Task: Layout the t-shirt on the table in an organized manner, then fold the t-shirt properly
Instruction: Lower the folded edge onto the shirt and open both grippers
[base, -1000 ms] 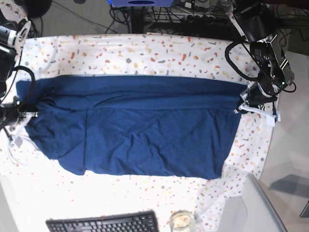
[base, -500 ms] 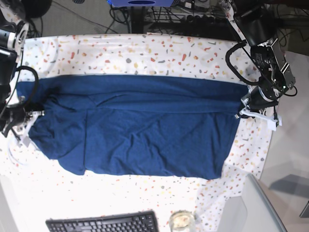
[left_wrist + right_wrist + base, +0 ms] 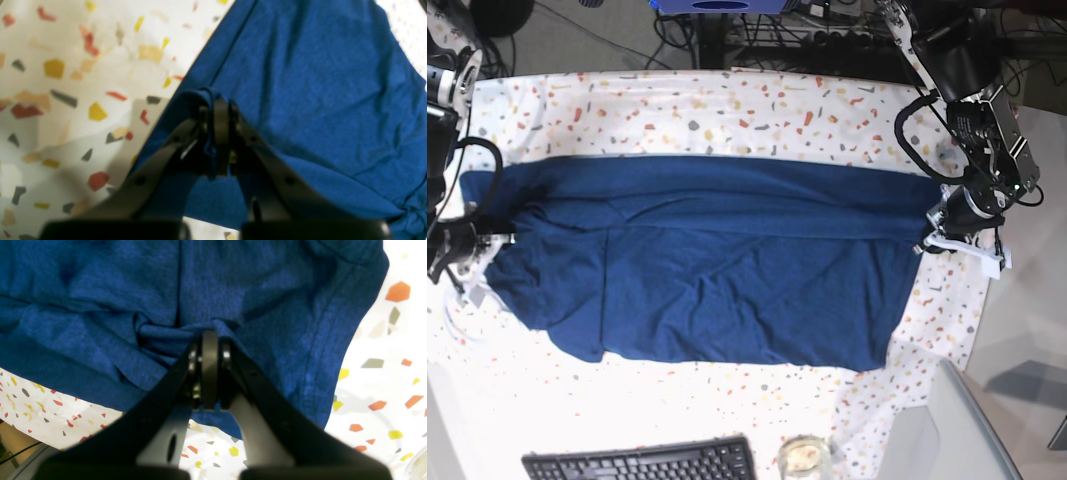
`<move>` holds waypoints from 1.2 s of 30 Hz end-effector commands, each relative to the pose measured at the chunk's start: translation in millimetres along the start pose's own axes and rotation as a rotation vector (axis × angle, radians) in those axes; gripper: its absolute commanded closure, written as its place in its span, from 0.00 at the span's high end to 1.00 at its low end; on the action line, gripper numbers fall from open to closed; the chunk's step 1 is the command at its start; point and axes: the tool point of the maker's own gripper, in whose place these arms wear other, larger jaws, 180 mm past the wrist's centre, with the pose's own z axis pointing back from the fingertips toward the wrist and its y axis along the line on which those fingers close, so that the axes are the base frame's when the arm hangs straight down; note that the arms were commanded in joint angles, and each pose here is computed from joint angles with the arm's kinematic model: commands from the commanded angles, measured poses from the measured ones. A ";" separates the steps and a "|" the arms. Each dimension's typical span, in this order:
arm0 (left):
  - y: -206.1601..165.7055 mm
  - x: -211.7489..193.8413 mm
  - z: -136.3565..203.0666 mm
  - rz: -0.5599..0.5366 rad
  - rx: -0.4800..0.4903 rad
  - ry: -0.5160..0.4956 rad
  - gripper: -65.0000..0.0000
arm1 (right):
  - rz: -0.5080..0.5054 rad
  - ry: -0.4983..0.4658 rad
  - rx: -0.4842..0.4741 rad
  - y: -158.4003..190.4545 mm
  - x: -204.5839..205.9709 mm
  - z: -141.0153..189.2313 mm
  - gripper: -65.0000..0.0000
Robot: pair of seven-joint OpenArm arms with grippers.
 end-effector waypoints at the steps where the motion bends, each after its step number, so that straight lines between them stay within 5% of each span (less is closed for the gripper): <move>1: -2.8 18.7 3.0 -0.006 -0.010 -0.050 0.00 | 0.007 -0.053 -0.019 -7.8 20.2 12.7 0.00; 15: 7.1 24.3 1.1 0.054 0.040 -0.106 0.00 | 0.007 -0.053 -0.018 -7.1 20.2 12.3 0.02; 22: 6.0 19.6 -1.7 0.064 0.035 -0.092 0.00 | 0.005 -0.057 -0.019 -7.9 20.6 13.4 0.48; 28: 4.2 22.0 -1.4 0.062 0.031 -0.098 0.00 | 0.002 -0.066 -0.020 -8.9 22.8 15.1 0.54; 36: -1.8 32.0 -2.2 0.063 0.019 -0.117 0.73 | 0.091 -0.188 -0.075 -6.1 38.0 36.6 0.54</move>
